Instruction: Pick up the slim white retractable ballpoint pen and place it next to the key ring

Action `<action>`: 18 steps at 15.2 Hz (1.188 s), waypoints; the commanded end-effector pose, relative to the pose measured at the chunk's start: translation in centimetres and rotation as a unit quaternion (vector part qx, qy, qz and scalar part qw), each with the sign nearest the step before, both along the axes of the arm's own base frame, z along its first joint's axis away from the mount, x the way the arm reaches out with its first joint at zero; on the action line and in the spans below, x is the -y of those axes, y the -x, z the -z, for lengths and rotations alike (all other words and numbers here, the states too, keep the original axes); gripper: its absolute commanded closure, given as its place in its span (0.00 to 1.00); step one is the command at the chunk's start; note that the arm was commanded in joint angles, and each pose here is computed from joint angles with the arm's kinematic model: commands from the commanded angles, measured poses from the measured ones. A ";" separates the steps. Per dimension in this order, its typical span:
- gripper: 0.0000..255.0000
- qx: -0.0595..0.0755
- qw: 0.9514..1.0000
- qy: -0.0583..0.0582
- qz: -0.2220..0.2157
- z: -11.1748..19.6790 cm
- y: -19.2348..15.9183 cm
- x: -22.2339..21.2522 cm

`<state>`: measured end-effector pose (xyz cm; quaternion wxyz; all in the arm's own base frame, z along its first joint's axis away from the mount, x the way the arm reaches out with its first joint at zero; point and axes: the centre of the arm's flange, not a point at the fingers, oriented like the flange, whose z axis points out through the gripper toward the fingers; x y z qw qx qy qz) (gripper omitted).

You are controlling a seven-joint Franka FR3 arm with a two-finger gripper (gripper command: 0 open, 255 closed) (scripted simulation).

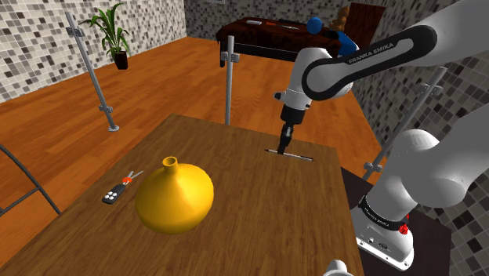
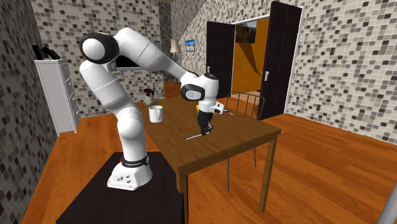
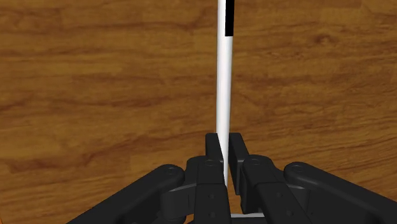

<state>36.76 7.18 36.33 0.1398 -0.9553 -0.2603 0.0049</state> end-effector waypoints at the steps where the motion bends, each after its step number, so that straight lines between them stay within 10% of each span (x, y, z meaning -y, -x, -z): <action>1: 1.00 0.000 1.000 0.000 0.000 -1.1 0.0 0.1; 10: 1.00 0.000 1.000 0.000 0.000 -5.8 0.0 0.1; 18: 1.00 0.000 1.000 0.000 0.000 -5.8 -3.2 -10.0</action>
